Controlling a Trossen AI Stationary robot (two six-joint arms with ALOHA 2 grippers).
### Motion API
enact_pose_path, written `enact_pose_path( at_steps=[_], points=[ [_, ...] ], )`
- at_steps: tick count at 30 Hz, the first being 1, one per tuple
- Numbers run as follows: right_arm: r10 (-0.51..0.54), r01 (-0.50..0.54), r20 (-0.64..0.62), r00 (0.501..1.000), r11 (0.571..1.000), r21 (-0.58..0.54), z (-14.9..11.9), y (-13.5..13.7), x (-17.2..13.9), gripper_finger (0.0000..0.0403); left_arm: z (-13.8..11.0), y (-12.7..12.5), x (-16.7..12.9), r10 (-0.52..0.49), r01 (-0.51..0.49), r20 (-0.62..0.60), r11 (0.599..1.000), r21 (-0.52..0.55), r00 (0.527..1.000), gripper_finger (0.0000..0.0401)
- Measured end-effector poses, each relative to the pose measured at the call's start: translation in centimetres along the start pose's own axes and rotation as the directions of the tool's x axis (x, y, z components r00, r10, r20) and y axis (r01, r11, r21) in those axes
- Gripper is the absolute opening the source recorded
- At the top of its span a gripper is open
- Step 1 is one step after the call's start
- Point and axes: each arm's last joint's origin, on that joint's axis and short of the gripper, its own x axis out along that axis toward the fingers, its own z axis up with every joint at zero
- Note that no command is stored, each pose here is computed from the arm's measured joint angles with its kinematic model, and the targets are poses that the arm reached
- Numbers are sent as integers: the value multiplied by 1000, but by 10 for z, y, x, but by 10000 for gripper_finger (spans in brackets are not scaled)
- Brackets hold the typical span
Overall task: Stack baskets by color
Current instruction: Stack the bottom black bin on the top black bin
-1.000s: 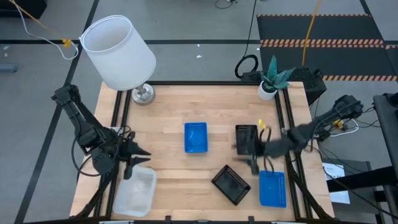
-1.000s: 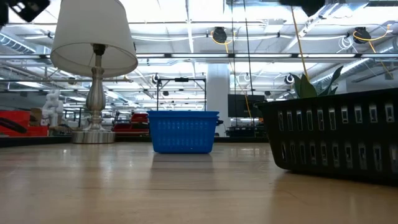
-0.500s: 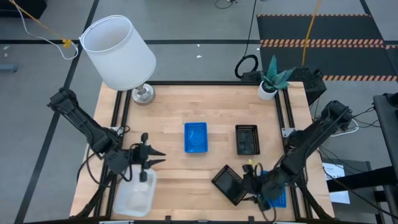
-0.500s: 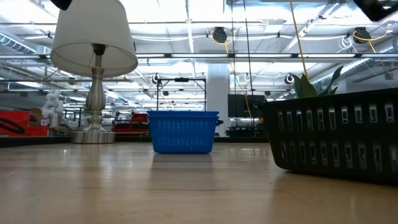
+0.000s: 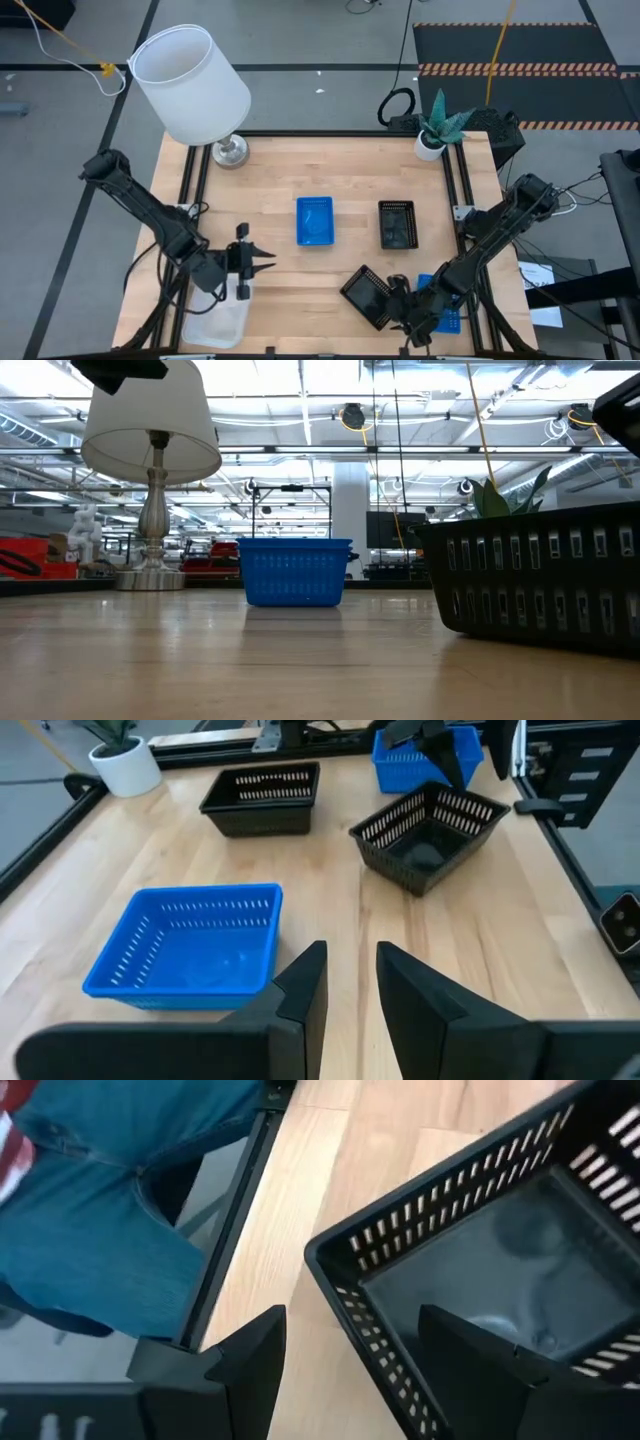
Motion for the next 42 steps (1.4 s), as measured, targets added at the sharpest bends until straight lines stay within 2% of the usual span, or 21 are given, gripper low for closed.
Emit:
enact_pose_path(
  at_steps=[7,11,30,38,42],
  points=[
    [-7,6,-8,1000,995,-104,-1,0,2,220,4,5,6,22,-22,22,999,-33,1000,93],
    [-4,3,-6,1000,988,-153,-1,0,2,200,6,7,8,35,-34,24,999,-41,999,93],
    [-25,4,-98,995,977,-213,-11,-3,15,10,9,10,11,45,-44,39,999,-22,998,93],
    [-24,2,-94,995,974,-225,-10,-3,14,7,9,10,11,42,-41,45,999,-29,998,93],
    [5,-16,-49,999,976,-218,-4,0,7,7,9,10,11,42,-41,44,999,-33,998,93]
  ],
)
